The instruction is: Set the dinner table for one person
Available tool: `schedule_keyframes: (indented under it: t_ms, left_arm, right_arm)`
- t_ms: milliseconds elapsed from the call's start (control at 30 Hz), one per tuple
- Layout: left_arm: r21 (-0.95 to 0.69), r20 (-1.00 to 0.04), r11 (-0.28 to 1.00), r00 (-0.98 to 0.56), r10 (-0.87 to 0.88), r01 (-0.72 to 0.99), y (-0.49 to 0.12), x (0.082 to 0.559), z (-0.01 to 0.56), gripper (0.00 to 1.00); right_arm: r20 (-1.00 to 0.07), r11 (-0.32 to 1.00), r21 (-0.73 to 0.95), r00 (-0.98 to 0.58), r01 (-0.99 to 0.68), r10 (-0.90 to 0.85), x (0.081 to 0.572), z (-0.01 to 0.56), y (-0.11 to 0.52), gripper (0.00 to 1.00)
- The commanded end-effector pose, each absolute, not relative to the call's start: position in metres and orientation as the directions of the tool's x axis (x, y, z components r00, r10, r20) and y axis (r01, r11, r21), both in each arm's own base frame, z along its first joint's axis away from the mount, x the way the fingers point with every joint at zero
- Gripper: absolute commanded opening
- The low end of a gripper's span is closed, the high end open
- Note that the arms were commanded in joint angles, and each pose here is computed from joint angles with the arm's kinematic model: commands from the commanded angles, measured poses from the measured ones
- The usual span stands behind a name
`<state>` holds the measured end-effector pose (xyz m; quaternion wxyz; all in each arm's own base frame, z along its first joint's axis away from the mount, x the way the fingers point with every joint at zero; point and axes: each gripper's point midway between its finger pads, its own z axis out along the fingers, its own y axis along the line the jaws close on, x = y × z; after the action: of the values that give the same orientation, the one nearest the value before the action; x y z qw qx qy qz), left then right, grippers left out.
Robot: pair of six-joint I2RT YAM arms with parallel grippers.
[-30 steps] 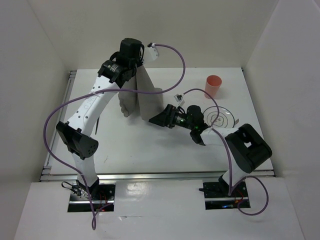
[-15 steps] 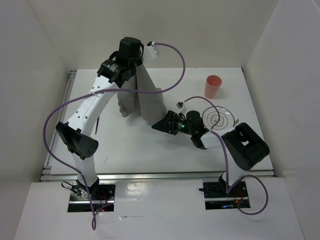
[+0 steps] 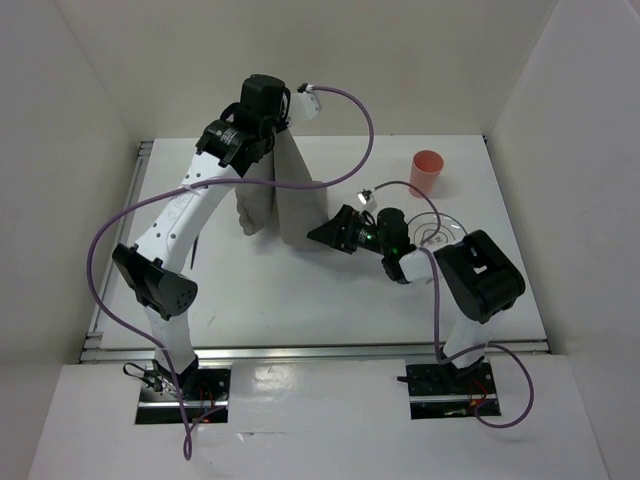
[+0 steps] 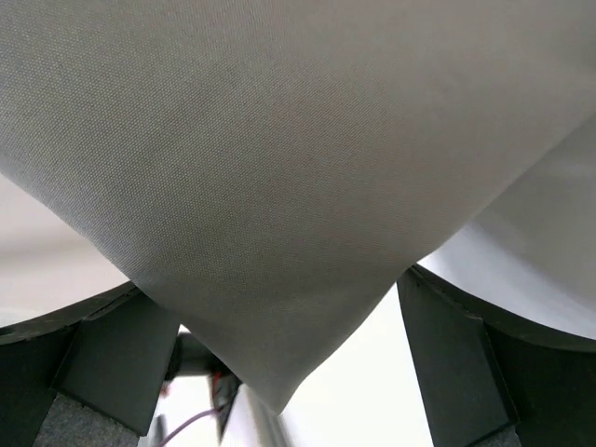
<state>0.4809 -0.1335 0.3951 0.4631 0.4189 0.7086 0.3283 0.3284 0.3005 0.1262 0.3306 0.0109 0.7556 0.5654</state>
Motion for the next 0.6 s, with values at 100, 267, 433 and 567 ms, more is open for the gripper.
schedule_keyframes:
  t_ms: [100,267,433,567]
  left_arm:
    - [0.846,-0.494,0.518,-0.178,0.851,0.127,-0.129,0.479,0.448,0.0]
    - [0.848,-0.487,0.513,-0.184,0.854,0.136,-0.129,0.48,0.443,0.0]
    - [0.849,-0.485,0.512,-0.191,0.853,0.131,-0.127,0.477,0.444,0.0]
    - [0.854,-0.476,0.509,-0.233,0.848,0.11,-0.097,0.472,0.448,0.0]
  right_arm:
    - [-0.509,0.218,0.861,-0.78,-0.46,0.365,0.314,0.164,0.311,0.99]
    - [-0.505,0.197,0.863,-0.781,-0.465,0.367,0.302,0.175,0.31,0.66]
    - [-0.519,0.193,0.855,-0.787,-0.482,0.334,0.301,0.199,0.313,0.1]
    - [-0.522,0.379,0.838,-0.778,-0.393,0.348,0.308,0.212,0.293,0.0]
